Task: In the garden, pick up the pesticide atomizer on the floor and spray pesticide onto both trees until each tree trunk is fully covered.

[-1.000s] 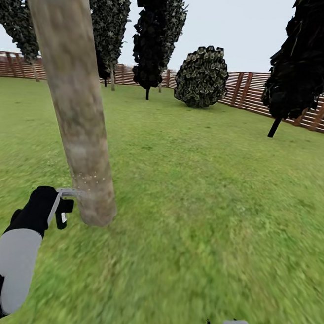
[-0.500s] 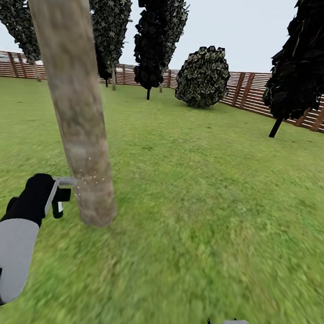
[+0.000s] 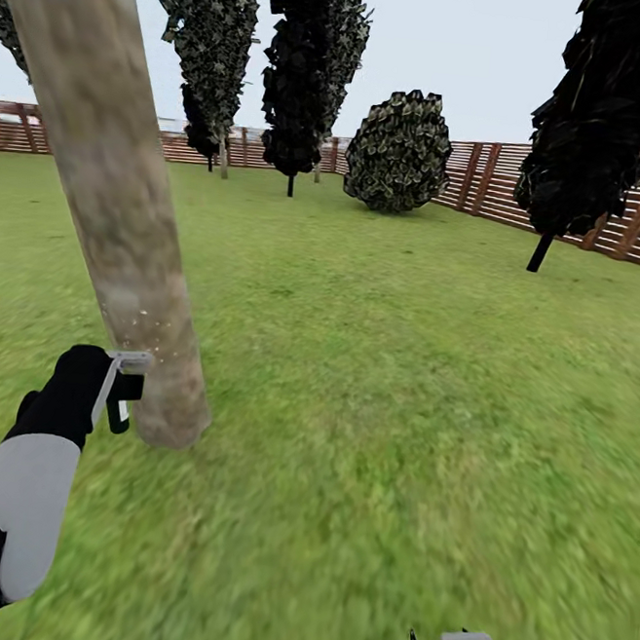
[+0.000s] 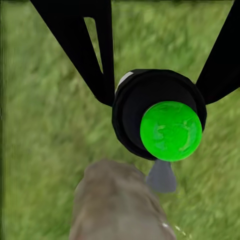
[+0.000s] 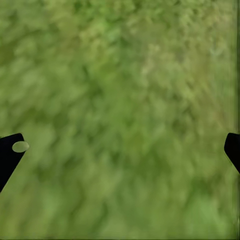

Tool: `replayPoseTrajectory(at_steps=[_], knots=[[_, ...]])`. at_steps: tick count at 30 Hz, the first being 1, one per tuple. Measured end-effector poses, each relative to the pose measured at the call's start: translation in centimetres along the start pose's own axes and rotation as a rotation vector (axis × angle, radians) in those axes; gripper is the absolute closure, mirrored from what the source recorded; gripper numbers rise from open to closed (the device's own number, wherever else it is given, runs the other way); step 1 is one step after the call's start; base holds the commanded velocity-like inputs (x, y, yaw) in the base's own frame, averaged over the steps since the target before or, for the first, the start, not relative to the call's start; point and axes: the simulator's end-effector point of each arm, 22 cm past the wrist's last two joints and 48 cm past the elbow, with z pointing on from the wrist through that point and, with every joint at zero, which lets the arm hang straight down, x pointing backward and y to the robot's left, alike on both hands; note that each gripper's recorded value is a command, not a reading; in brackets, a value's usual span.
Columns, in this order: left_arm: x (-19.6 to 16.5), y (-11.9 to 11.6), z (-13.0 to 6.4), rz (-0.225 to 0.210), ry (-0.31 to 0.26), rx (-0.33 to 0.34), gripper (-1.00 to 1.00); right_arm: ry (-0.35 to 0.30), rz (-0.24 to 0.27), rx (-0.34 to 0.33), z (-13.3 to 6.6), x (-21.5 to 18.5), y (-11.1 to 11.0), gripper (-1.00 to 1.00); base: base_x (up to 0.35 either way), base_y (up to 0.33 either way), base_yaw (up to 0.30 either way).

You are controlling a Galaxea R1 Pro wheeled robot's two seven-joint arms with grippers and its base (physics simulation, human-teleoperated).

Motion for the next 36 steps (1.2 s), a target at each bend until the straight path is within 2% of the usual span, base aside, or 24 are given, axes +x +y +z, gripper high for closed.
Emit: replayPoseTrajectory(at_steps=[5,10,12,15,16,17,22,29,32,34,36], knots=[[0.9,0.2,0.5,0.004,0.016,-0.006,1.0,0.0,0.0,0.0,0.0,0.0,0.0,-1.0,0.016,-0.276,0.261],[5.7,1.9,2.2,0.021,0.082,-0.036,1.0,0.0,0.0,-0.001,0.0,0.0,0.0,-1.0,0.146,-0.255,0.235],[6.0,1.5,2.3,0.023,0.086,-0.029,1.0,0.0,0.0,-0.001,0.0,0.0,0.0,-1.0,0.183,-0.24,0.061],[6.6,-1.7,2.4,0.025,0.093,0.02,1.0,0.0,0.0,0.0,0.0,0.0,0.0,-1.0,0.186,-0.238,0.009],[6.6,-1.7,2.4,0.029,0.094,0.016,1.0,0.0,0.0,-0.001,0.0,0.0,0.0,-1.0,0.187,-0.238,0.002],[6.7,-1.5,2.4,0.031,0.095,0.01,1.0,0.0,0.0,0.0,0.0,0.0,0.0,-1.0,0.187,-0.238,0.001],[8.5,3.7,3.0,0.013,0.121,-0.061,1.0,0.0,0.001,0.0,0.0,0.0,0.0,-1.0,0.187,-0.238,0.0],[8.9,1.5,3.2,0.011,0.125,-0.023,1.0,0.0,0.0,0.0,0.0,0.0,0.0,-1.0,0.179,-0.24,0.13],[9.1,2.0,3.2,0.013,0.128,-0.034,1.0,0.0,0.0,0.0,0.0,0.0,0.0,-1.0,0.02,-0.265,0.271],[11.2,3.6,3.8,0.004,0.151,-0.056,1.0,0.001,0.0,-0.001,0.0,0.0,0.0,-1.0,-0.086,-0.273,0.262],[10.9,4.1,4.0,0.0,0.126,-0.057,1.0,0.001,0.0,0.0,0.0,0.0,0.0,-1.0,0.015,-0.274,0.102]])
